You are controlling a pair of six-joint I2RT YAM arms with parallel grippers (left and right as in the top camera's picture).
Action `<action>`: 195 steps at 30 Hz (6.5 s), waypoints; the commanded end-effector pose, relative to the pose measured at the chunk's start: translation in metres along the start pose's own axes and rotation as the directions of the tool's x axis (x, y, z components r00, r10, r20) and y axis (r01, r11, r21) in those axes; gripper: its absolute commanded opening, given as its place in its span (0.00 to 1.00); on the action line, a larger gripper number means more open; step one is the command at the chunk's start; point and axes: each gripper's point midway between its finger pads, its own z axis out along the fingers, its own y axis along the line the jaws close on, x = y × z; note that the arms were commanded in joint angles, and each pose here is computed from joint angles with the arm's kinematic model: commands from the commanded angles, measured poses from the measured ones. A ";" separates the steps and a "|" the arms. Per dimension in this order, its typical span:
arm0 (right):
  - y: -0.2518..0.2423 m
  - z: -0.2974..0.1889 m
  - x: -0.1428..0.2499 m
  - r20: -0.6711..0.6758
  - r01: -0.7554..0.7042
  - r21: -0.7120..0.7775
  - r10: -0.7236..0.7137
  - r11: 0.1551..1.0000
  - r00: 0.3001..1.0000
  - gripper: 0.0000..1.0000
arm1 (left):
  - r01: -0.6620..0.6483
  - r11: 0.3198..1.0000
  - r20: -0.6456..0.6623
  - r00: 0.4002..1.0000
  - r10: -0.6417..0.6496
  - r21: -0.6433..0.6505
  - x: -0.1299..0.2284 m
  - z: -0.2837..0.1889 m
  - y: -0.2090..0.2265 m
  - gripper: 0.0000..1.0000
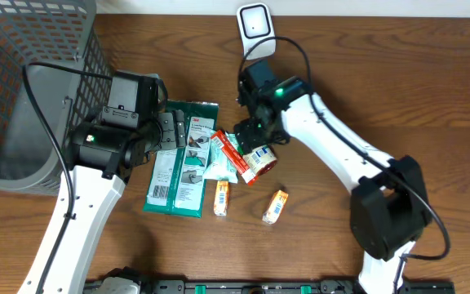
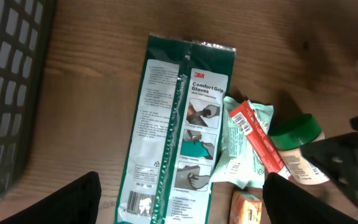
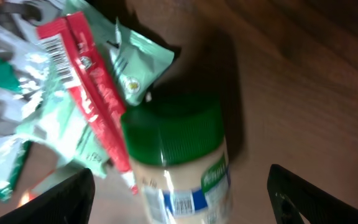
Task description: Scan the item barcode
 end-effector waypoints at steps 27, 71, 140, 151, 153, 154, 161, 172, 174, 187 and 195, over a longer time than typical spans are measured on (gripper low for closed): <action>-0.015 0.023 -0.008 0.025 0.100 0.271 -0.111 0.957 0.993 0.84 | -0.009 1.000 0.012 1.000 0.009 -0.013 -0.005 -0.002 0.003 0.84; -0.001 0.030 -0.005 0.043 0.021 0.161 -0.028 0.987 0.999 0.65 | -0.009 1.000 0.012 1.000 0.009 -0.013 -0.005 -0.002 0.003 0.84; -0.048 -0.067 -0.100 0.606 -0.194 -0.010 0.160 0.981 0.779 0.37 | -0.009 1.000 0.012 1.000 0.009 -0.012 -0.005 -0.002 0.003 0.84; -0.045 -0.036 -0.102 0.762 -0.191 0.090 0.056 0.977 0.646 0.28 | -0.009 1.000 0.012 1.000 0.009 -0.012 -0.005 -0.002 0.003 0.84; -0.042 -0.028 -0.101 0.756 -0.185 0.084 0.058 0.979 0.652 0.26 | -0.009 1.000 0.012 1.000 0.009 -0.013 -0.005 -0.002 0.003 0.84; -0.041 -0.024 -0.100 0.750 -0.186 0.077 0.066 0.980 0.659 0.26 | -0.009 1.000 0.012 1.000 0.009 -0.013 -0.005 -0.002 0.003 0.84; -0.040 0.016 -0.095 0.703 -0.171 0.086 0.062 0.982 0.709 0.23 | -0.009 1.000 0.012 1.000 0.009 -0.012 -0.005 -0.002 0.003 0.84; -0.021 0.016 -0.096 0.692 -0.033 0.101 -0.047 0.994 0.720 0.32 | -0.009 1.000 0.012 1.000 0.009 -0.012 -0.005 -0.002 0.003 0.84; -0.022 0.015 -0.093 0.683 -0.032 0.104 -0.048 0.994 0.729 0.36 | -0.009 1.000 0.012 1.000 0.009 -0.012 -0.005 -0.002 0.003 0.84; -0.023 -0.025 -0.062 0.615 -0.022 0.116 -0.054 0.993 0.786 0.78 | -0.009 1.000 0.012 1.000 0.009 -0.012 -0.005 -0.002 0.003 0.84; -0.028 -0.078 -0.051 0.631 -0.033 0.107 -0.042 0.994 0.775 0.88 | -0.009 1.000 0.012 1.000 0.009 -0.013 -0.005 -0.002 0.003 0.84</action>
